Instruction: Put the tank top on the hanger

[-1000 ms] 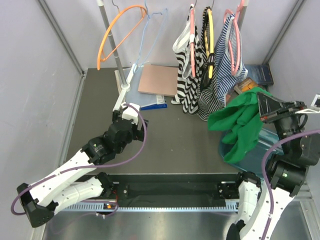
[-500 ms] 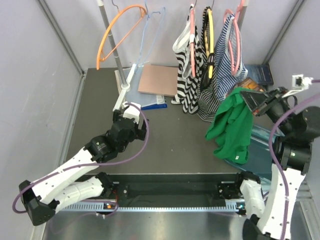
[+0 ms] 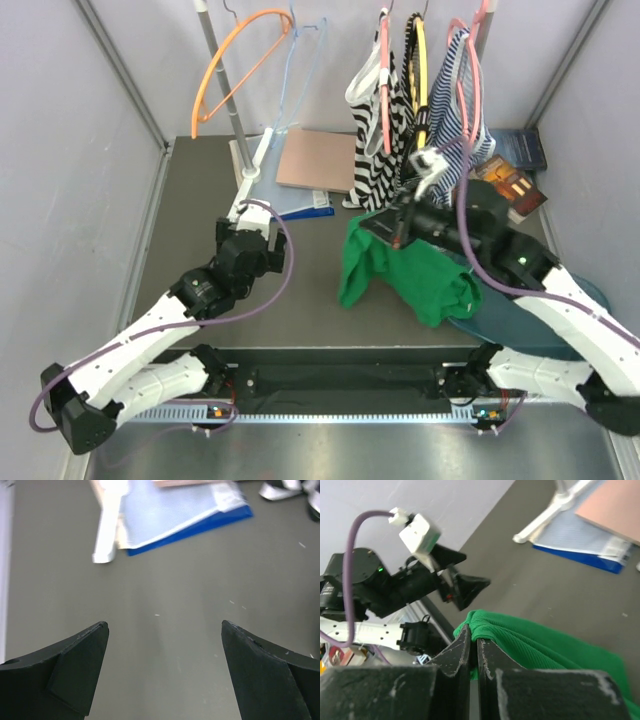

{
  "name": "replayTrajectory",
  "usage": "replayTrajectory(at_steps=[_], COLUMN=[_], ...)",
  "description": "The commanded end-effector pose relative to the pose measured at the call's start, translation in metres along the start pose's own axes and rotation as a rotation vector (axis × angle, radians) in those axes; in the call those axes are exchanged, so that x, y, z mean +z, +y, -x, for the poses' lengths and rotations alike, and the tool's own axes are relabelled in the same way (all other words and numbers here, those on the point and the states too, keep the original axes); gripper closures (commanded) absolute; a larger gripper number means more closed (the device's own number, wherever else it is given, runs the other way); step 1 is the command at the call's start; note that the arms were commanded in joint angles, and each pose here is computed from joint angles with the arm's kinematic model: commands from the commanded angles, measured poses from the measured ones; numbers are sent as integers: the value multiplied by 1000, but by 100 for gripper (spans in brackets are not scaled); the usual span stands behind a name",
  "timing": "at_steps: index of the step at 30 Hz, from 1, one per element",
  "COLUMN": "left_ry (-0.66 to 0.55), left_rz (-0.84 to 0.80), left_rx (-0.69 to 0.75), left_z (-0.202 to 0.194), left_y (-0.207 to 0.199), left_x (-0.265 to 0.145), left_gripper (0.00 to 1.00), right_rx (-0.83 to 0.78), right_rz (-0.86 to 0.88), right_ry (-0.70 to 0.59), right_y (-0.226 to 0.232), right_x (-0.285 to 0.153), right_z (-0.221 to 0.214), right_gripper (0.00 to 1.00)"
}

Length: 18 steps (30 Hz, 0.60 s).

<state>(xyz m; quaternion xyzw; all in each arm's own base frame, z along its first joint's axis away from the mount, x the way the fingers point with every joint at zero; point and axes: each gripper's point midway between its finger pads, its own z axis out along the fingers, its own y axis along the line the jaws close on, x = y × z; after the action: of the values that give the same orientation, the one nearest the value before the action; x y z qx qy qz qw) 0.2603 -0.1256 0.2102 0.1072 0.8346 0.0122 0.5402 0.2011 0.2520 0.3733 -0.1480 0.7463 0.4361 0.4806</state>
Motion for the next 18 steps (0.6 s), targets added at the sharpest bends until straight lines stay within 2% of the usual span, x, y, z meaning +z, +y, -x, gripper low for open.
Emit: replayTrajectory(at_steps=[1, 2, 7, 10, 12, 15, 16, 18], left_ry=[-79, -93, -204, -249, -265, -275, -270, -277], left_rz=[140, 176, 312, 357, 375, 401, 411, 417], left_rx=[-144, -172, -267, -300, -309, -315, -313, -325], left_z=[23, 24, 38, 42, 42, 42, 40, 42], left_y=[38, 49, 89, 102, 108, 113, 115, 117], left_x=[-8, -10, -34, -44, -49, -53, -54, -56], left_gripper=[1, 1, 1, 1, 1, 1, 1, 1], right_rx=[-79, -92, -152, -175, -178, -173, -153, -119], right_rz=[59, 111, 196, 224, 172, 113, 87, 75], right_ry=[-93, -97, -99, -125, -125, -77, -21, 34], right_y=[53, 75, 115, 132, 124, 108, 95, 83], right_x=[35, 38, 75, 85, 95, 120, 134, 153], right_z=[33, 40, 68, 91, 93, 75, 51, 22], right_gripper=[100, 100, 100, 100, 100, 100, 100, 94])
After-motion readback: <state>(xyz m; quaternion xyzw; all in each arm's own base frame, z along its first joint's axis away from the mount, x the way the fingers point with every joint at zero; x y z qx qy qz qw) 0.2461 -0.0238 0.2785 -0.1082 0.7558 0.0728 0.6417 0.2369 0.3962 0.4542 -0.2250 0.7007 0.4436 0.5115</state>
